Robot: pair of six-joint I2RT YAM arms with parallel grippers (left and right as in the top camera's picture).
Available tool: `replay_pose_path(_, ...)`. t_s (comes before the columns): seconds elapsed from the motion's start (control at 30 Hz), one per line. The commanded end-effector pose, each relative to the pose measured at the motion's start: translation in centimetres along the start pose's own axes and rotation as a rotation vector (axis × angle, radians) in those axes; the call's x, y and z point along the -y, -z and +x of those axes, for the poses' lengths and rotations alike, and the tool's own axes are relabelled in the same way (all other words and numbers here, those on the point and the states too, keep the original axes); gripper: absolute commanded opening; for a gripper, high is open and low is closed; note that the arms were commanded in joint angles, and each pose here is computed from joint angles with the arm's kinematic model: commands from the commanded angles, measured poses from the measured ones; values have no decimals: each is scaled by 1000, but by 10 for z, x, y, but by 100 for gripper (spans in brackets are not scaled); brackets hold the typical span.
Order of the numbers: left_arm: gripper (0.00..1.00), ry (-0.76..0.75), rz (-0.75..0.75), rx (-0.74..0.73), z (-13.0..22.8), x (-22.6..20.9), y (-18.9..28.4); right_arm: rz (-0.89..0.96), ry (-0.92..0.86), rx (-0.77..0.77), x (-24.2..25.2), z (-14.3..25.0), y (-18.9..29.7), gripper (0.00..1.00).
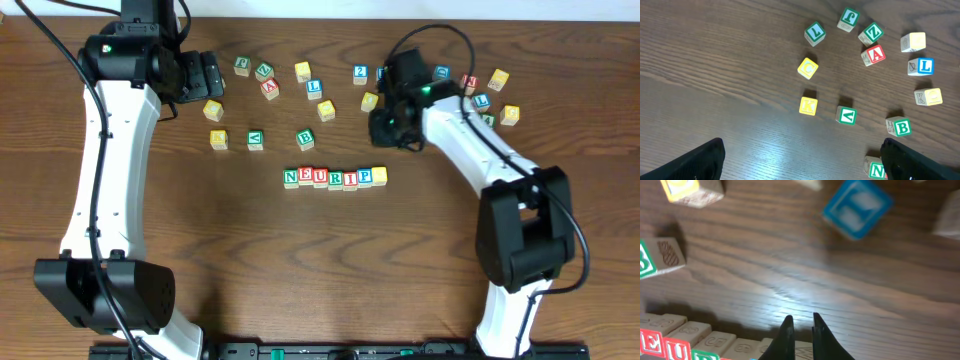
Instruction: Spell out NEURIPS
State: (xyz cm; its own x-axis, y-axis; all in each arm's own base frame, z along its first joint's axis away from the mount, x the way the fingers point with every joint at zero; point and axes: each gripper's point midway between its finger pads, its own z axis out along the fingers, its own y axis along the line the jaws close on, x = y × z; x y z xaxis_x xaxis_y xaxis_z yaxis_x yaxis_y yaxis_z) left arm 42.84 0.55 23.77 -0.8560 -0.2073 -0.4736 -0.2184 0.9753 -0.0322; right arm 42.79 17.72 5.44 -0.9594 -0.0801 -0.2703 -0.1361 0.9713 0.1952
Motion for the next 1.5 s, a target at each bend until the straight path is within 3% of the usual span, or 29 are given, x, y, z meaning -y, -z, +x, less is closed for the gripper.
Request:
replay_pose_path(0.0, 98, 17, -5, -17, 2, -1, -7, 10, -12, -30, -9, 11, -13, 5)
replay_pose_path(0.33, 98, 17, -5, -17, 2, -1, -7, 78, -56, -72, 0, 23, -32, 2)
replay_pose_path(1.47, 98, 17, -5, -17, 2, -1, -7, 104, -57, -144, 5, 42, -34, 2)
